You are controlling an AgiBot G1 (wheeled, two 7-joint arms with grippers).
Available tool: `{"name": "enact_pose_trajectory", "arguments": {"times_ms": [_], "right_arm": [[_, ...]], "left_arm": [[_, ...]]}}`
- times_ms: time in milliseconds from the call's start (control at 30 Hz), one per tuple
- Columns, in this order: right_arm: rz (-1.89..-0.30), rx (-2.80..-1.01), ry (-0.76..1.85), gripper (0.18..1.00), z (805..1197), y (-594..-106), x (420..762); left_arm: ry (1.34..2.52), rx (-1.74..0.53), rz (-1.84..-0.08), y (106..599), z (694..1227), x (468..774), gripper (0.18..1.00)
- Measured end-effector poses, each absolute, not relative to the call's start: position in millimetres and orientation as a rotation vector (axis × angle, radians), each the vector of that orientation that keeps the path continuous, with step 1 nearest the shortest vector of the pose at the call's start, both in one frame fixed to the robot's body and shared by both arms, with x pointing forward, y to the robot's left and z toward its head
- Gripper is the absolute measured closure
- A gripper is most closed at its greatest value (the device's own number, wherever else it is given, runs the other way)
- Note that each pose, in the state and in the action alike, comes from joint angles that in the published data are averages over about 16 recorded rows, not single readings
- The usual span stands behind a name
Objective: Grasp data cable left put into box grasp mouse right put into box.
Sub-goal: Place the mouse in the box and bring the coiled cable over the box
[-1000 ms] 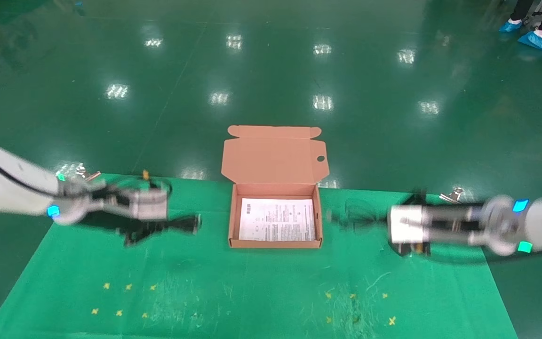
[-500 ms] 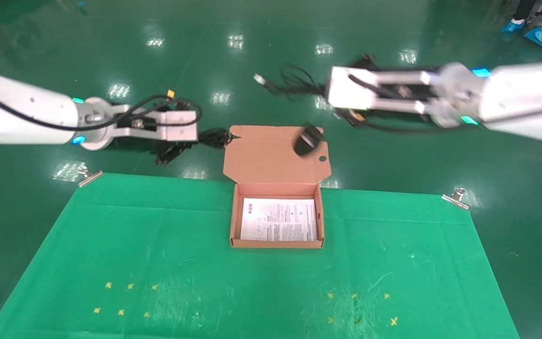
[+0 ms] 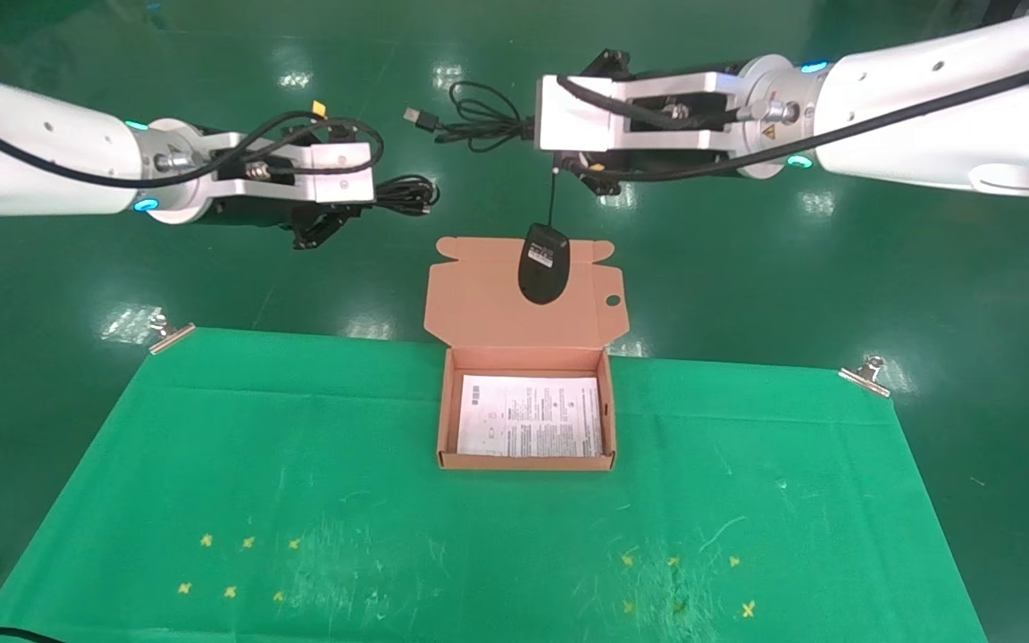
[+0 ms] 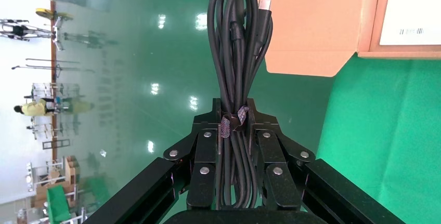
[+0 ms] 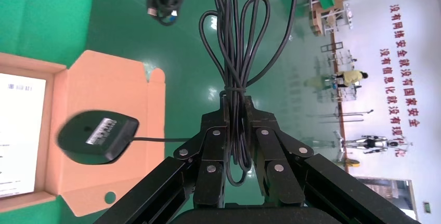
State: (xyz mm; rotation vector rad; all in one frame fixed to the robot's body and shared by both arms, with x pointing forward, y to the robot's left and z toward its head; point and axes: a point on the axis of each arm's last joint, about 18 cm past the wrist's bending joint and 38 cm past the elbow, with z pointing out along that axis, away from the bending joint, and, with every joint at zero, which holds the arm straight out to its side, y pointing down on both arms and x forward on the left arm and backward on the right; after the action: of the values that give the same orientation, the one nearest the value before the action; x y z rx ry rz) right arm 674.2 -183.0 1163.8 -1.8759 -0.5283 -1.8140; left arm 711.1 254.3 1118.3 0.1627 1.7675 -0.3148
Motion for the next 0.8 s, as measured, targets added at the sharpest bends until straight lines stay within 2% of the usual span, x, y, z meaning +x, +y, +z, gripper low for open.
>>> {"name": "enact_pose_trajectory", "arguments": {"times_ms": [300, 800], "right_arm": [[-1.764, -1.920, -0.541, 0.953, 1142.2, -174.0, 683.3], [-1.607, -2.016, -0.525, 0.953, 1075.3, -151.1, 706.1]], "left_arm": [[1.813, 0.119, -0.266, 272.9, 1100.6, 714.7, 0.919], [1.878, 0.021, -0.165, 305.9, 1075.0, 712.7, 0.919]]}}
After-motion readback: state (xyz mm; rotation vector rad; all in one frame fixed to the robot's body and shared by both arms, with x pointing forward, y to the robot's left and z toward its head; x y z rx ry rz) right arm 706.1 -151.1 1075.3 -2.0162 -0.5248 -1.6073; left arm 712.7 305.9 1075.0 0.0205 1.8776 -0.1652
